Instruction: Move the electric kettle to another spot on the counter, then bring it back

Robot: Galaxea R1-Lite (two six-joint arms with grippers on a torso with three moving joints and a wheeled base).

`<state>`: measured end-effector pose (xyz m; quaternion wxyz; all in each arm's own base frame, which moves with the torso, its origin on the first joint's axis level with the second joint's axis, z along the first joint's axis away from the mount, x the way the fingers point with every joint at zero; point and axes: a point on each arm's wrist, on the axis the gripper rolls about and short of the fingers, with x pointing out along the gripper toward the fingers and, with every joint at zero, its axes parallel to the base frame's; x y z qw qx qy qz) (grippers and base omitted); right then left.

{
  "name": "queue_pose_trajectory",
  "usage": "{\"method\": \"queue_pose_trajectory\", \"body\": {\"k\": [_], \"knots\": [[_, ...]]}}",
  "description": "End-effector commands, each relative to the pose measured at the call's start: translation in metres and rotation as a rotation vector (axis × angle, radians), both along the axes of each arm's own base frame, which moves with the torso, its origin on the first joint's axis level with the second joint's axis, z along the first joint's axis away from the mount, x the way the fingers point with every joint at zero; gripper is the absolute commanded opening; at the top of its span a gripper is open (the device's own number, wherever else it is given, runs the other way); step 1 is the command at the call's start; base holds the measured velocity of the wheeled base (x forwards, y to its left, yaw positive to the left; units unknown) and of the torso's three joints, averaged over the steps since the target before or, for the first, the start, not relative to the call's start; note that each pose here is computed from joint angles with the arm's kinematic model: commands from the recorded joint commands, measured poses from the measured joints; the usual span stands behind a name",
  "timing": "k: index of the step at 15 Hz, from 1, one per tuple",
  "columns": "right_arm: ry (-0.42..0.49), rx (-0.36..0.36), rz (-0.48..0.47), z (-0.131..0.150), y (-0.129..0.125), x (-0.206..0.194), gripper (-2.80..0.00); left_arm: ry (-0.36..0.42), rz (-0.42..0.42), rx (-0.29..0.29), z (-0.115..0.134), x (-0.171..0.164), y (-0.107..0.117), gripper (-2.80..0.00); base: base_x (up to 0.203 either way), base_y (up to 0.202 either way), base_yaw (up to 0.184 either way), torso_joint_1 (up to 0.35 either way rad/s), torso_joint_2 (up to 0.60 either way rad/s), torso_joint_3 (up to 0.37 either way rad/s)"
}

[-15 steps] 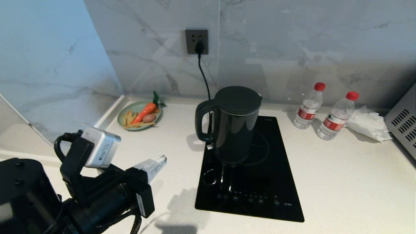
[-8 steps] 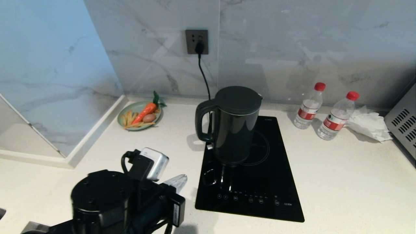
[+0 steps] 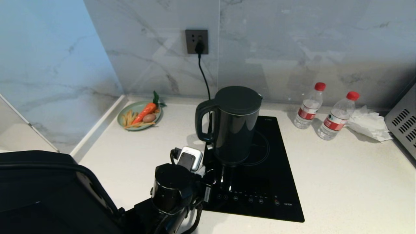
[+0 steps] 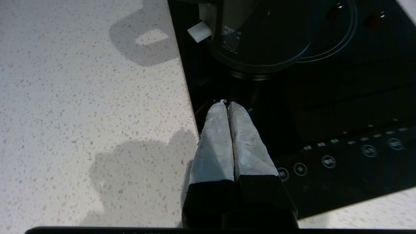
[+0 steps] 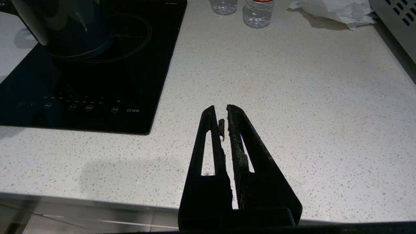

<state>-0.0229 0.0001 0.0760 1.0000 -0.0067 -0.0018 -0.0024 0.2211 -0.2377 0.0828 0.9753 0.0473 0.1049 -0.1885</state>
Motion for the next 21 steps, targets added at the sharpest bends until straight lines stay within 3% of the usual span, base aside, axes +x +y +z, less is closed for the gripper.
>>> {"method": "queue_pose_trajectory", "body": {"k": [1,7,15,19,20,21], "knots": [[-0.001,-0.001,0.000,0.000,0.000,0.000,-2.80,0.000,0.023,0.021,-0.011,0.015,-0.005,-2.80,0.000,0.000,0.000,0.000,0.00,0.000],[0.001,0.000,0.000,0.000,0.000,0.000,-2.80,-0.049,0.054,0.012,-0.013,0.045,-0.020,-2.80,0.000,0.000,0.000,0.000,0.00,0.000],[0.001,0.000,0.000,0.000,0.000,0.000,-2.80,-0.077,0.139,0.041,-0.019,0.084,-0.003,-2.80,0.000,0.000,0.000,0.000,0.00,0.000],[0.000,0.000,0.000,0.000,0.000,0.000,-2.80,-0.075,0.152,0.043,-0.015,0.082,0.006,-2.80,0.000,0.000,0.000,0.000,0.00,0.000],[0.000,0.000,0.000,0.000,0.000,0.000,-2.80,-0.067,0.159,0.053,-0.015,0.080,0.012,0.00,0.000,0.000,0.000,0.000,0.00,0.000],[-0.001,0.000,0.000,0.000,0.000,0.000,-2.80,-0.051,0.161,0.077,-0.020,0.077,0.016,0.00,0.000,0.000,0.000,0.000,0.00,0.000]]}}
